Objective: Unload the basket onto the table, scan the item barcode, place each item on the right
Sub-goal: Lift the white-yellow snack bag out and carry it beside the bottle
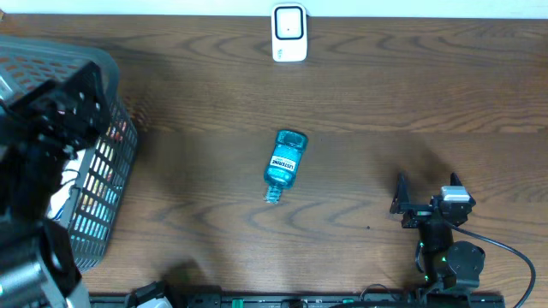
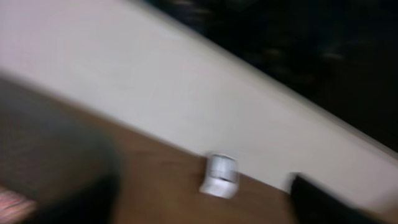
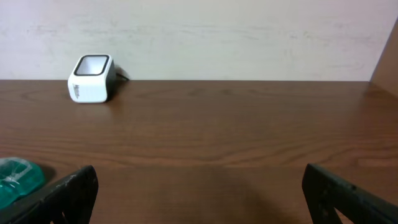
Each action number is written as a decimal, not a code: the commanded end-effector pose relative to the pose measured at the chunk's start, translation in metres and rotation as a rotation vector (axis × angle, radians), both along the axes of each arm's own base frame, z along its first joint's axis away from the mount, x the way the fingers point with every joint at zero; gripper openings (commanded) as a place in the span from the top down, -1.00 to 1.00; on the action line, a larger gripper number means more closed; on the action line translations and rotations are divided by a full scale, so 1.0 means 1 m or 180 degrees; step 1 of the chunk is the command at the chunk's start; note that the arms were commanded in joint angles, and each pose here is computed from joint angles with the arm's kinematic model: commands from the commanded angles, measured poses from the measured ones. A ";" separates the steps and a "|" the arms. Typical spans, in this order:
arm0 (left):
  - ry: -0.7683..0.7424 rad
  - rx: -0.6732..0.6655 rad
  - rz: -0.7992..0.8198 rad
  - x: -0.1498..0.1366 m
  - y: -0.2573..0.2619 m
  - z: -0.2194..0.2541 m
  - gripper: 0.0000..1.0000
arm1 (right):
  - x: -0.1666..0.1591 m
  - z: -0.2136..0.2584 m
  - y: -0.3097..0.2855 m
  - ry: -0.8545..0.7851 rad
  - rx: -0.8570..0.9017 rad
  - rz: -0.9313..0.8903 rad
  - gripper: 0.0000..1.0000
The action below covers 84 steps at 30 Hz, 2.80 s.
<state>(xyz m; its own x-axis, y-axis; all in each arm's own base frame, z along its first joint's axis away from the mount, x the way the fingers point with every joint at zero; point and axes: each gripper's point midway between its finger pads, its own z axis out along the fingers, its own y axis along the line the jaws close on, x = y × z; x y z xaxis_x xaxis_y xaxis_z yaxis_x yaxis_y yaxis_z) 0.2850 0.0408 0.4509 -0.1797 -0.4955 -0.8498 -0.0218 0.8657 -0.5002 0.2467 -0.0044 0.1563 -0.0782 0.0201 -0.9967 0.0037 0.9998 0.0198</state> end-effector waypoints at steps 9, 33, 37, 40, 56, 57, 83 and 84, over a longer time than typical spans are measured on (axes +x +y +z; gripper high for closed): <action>0.2104 -0.0680 0.2795 -0.011 0.168 -0.177 -0.96 | 0.000 -0.001 -0.002 0.0002 0.0041 -0.0028 -0.99; 0.3661 -0.3710 0.4706 0.006 0.148 -0.417 -0.25 | 0.000 -0.001 -0.002 0.0003 0.0042 -0.0028 -0.99; 0.3729 -0.3443 0.4330 0.012 0.153 -0.418 0.74 | 0.000 -0.001 -0.002 0.0003 0.0042 -0.0028 -0.99; 0.3599 -0.3239 0.4011 0.019 0.162 -0.404 0.85 | 0.000 -0.001 -0.002 0.0003 0.0042 -0.0028 -0.98; 0.0195 -0.1672 0.1630 -0.009 0.096 -0.022 0.85 | 0.000 -0.001 -0.002 0.0003 0.0042 -0.0028 -0.99; 0.0035 -0.1428 0.0922 -0.008 0.049 0.005 0.85 | 0.000 -0.001 -0.002 0.0003 0.0042 -0.0028 -0.98; 0.4224 0.1412 -0.2104 0.018 -0.154 -0.344 0.75 | 0.000 -0.001 -0.002 0.0003 0.0042 -0.0028 -0.99; 0.4285 0.1481 -0.2205 0.017 -0.157 -0.353 0.76 | 0.000 -0.001 -0.002 0.0003 0.0042 -0.0028 -0.99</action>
<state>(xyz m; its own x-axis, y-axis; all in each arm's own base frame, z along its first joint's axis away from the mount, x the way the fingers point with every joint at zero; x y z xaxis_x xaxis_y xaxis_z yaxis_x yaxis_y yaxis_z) 0.3066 -0.1085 0.1136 -0.9928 0.1178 0.0209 0.1135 0.9827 -0.1465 0.2467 -0.0044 0.1564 -0.0778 0.0200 -0.9968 0.0037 0.9998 0.0198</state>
